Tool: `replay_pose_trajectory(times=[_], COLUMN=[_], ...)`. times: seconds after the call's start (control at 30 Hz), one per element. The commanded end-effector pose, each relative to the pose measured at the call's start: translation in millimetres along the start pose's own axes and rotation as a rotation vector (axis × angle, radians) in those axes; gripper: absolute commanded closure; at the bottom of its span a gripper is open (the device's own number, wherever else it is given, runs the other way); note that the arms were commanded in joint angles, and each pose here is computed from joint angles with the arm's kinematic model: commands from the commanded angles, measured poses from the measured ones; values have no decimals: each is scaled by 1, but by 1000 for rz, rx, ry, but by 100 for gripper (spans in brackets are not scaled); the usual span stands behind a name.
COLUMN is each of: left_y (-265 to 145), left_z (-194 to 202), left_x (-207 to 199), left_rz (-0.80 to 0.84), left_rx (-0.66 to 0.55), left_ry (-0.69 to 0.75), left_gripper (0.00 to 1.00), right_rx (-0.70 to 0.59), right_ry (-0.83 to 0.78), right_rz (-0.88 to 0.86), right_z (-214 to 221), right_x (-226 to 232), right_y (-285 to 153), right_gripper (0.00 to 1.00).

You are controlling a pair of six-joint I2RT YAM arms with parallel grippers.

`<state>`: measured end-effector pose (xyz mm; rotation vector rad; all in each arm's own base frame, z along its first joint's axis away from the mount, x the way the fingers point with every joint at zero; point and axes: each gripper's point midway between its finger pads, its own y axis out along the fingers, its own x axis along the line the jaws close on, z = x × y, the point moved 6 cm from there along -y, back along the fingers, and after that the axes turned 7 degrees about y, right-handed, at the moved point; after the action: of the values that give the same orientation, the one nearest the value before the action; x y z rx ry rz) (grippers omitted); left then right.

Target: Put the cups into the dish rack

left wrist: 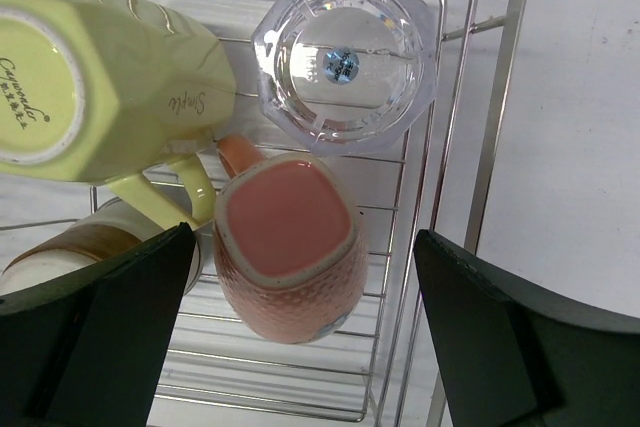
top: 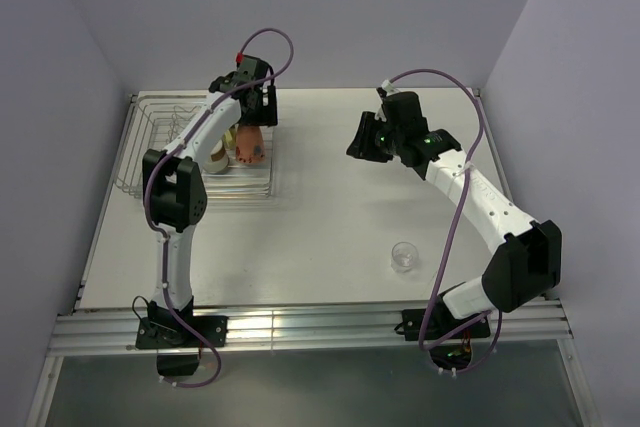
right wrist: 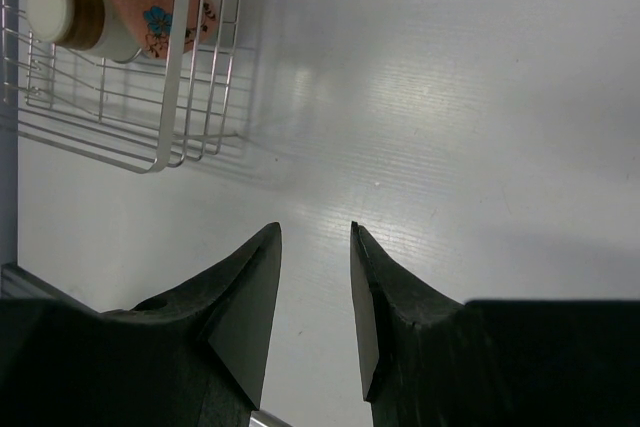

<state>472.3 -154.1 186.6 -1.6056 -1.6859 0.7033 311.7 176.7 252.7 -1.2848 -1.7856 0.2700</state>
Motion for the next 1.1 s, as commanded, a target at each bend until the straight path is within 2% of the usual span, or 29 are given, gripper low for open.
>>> replay_pose_trajectory(times=[0.0, 0.47, 1.07], left_y=[-8, 8, 23], left_z=[-21, -16, -7], left_x=[-2, -7, -9], left_rz=[-1, -2, -13], left_rx=[-78, -64, -50], left_ry=[-14, -16, -24], left_gripper=[1, 4, 18], right_rx=[-34, -30, -28], right_ry=[-26, -32, -42], right_rz=[-11, -13, -19], right_z=[-9, -6, -1], right_x=[8, 6, 2], right_y=[-2, -1, 0], right_gripper=[59, 59, 60])
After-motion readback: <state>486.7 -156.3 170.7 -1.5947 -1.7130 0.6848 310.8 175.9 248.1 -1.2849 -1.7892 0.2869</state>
